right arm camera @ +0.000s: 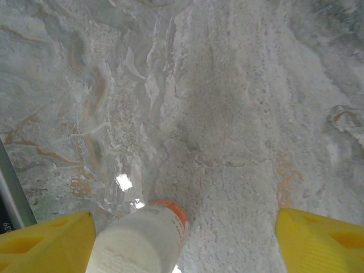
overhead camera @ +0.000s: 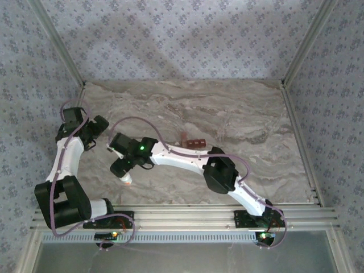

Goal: Sort the pills into containers

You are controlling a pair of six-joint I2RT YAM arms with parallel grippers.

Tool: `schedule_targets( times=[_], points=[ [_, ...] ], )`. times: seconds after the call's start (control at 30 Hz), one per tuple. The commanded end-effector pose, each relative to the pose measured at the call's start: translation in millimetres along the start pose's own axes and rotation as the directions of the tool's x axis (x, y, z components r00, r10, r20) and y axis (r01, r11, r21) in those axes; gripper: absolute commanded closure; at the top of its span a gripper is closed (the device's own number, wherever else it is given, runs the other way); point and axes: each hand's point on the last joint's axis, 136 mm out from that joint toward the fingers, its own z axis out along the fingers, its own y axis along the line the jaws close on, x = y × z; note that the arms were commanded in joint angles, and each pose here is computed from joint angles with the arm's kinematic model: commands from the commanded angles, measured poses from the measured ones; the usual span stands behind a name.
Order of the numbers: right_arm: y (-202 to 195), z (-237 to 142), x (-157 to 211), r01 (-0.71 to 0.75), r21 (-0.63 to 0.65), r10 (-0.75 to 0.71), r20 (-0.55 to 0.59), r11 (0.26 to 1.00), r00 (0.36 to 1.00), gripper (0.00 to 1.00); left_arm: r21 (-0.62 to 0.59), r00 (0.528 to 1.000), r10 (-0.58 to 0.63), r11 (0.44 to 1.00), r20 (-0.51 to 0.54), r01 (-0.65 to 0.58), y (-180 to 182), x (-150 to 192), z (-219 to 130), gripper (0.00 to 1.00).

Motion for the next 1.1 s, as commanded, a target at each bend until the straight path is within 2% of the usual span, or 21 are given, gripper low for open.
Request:
schedule_targets(
  times=[0.0,0.47,0.63,0.7,0.8,0.97,1.07],
  points=[
    [4,9,12,0.038,0.019,-0.037,-0.05,0.999,0.998,0.16,0.021,1.0,-0.01,1.0,-0.007,0.01,-1,1,3,0.02],
    [18,24,23,0.056,-0.012,-0.057,-0.078,0.998,0.995,0.18,0.029,1.0,-0.008,1.0,-0.012,0.009,-2,1,2,0.02],
    [19,25,29,0.06,-0.012,-0.061,-0.097,0.998,0.993,0.22,0.031,1.0,-0.008,0.999,-0.013,0.008,-3,1,2,0.02],
    [21,25,31,0.065,-0.011,-0.065,-0.103,0.998,0.993,0.25,0.034,1.0,-0.007,0.999,-0.014,0.007,-3,2,3,0.02],
    [21,25,33,0.066,-0.011,-0.067,-0.106,0.998,0.992,0.36,0.037,1.0,-0.008,0.999,-0.016,0.009,-3,2,3,0.02],
    [24,19,36,0.067,-0.028,-0.069,-0.106,0.997,0.992,0.58,0.053,1.0,-0.011,0.999,-0.015,0.011,-7,1,3,0.02],
    [22,12,34,0.069,-0.022,-0.071,-0.094,0.997,0.993,0.62,0.071,1.0,-0.013,0.997,-0.013,0.014,-9,1,2,0.02]
  ],
)
